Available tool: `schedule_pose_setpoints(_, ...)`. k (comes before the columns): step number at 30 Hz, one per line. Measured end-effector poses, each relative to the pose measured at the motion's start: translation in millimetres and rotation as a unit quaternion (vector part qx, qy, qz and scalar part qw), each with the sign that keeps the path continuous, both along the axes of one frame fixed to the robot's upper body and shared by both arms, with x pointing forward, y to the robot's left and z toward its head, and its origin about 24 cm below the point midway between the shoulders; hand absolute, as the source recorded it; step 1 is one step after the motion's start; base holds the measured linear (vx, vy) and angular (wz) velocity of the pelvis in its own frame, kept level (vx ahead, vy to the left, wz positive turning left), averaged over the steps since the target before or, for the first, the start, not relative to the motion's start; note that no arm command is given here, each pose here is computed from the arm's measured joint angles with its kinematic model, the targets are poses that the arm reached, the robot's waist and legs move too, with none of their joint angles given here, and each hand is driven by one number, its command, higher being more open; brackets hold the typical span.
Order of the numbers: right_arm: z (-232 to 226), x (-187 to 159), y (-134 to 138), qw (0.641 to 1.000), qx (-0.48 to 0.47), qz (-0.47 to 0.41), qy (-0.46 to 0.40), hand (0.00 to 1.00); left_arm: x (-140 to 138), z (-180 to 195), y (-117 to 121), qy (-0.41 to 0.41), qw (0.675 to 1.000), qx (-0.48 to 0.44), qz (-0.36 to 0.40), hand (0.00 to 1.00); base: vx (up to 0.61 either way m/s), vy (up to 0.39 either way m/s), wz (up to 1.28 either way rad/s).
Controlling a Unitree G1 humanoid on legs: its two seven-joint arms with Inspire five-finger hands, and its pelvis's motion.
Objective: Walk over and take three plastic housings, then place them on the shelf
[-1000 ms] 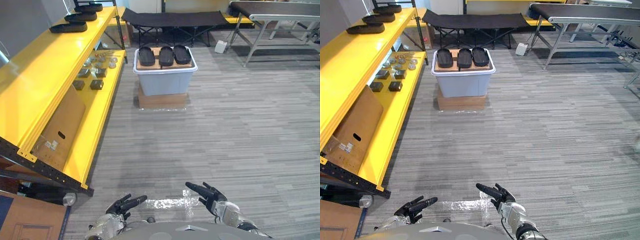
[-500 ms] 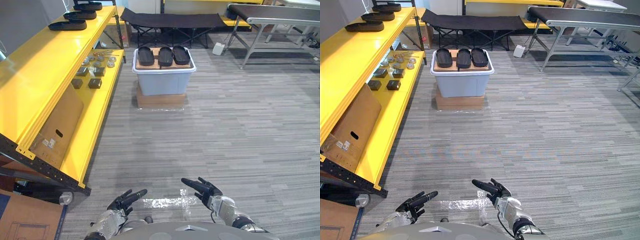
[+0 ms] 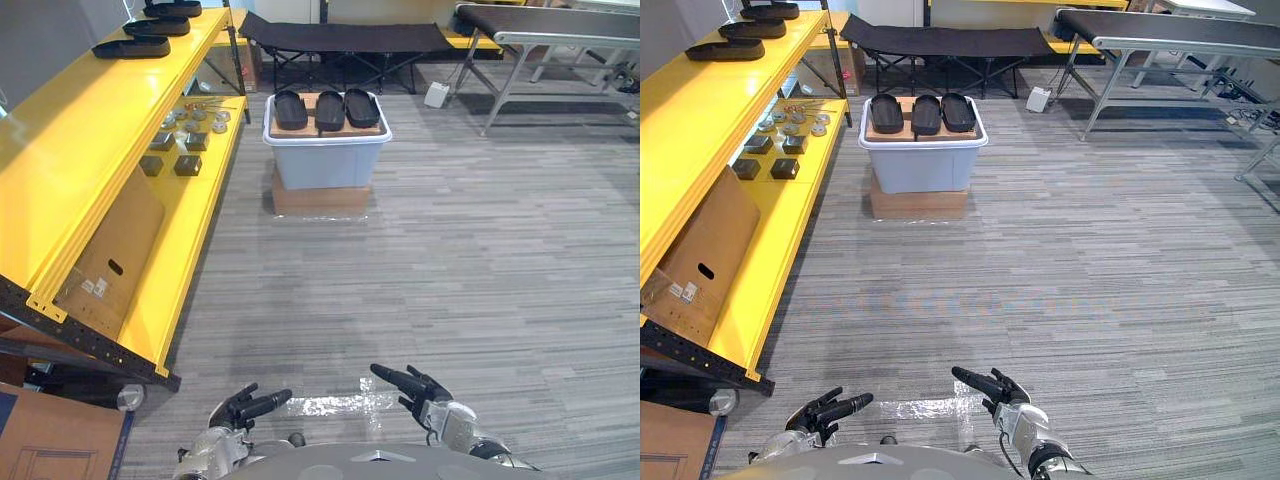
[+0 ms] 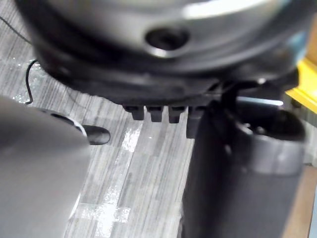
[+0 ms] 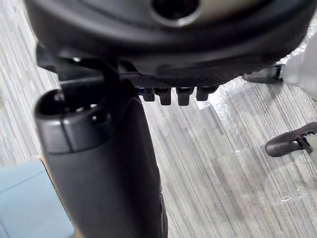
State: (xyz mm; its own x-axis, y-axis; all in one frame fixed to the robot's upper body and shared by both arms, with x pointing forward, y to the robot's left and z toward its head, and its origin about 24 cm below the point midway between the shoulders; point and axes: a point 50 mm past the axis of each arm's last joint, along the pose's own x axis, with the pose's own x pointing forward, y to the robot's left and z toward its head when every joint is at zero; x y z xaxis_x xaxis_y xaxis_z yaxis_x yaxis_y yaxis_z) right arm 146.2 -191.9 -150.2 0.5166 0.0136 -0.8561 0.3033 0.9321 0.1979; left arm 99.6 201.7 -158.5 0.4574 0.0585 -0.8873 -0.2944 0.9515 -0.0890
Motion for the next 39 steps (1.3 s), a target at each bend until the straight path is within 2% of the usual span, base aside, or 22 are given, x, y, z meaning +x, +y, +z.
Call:
schedule_pose_setpoints(8, 3, 6, -4, 0.999, -0.02, -0.009, -0.026, 1.0, 1, 4, -1, -0.03, 0.999, 0.018, -0.011, 1.0, 0.0, 0.024, -0.08)
schedule_pose_setpoints(13, 6, 4, -13, 0.997, -0.018, -0.064, -0.042, 1.0, 9, 8, -6, -0.056, 0.998, 0.009, -0.006, 1.0, 0.09, 0.099, 0.29)
schedule_pose_setpoints(21, 1, -20, -13, 0.994, -0.011, -0.096, -0.041, 1.0, 11, 11, 1, -0.064, 0.998, 0.013, 0.002, 1.0, 0.22, 0.013, 0.28)
schedule_pose_setpoints(26, 0, -26, -13, 0.994, 0.002, -0.102, -0.05, 1.0, 12, 11, -5, -0.059, 0.998, -0.001, 0.005, 1.0, 0.29, -0.243, 0.0)
schedule_pose_setpoints(28, -2, -34, -20, 0.993, -0.002, -0.106, -0.041, 1.0, 10, 10, -11, -0.058, 0.998, -0.019, 0.029, 1.0, 0.45, -0.296, 0.28)
schedule_pose_setpoints(30, -1, -38, -28, 0.994, -0.012, -0.103, -0.036, 1.0, 21, 13, -19, -0.086, 0.994, -0.035, 0.048, 1.0, 0.52, -0.289, 0.2)
schedule_pose_setpoints(33, -2, -41, -30, 0.995, -0.016, -0.098, -0.03, 1.0, 23, 14, -17, -0.093, 0.991, -0.046, 0.079, 1.0, 0.44, -0.166, 0.1)
schedule_pose_setpoints(39, 10, 0, -24, 0.995, -0.019, -0.06, -0.078, 1.0, 26, 18, -24, -0.115, 0.988, -0.049, 0.088, 1.0, 0.39, 0.006, -0.59)
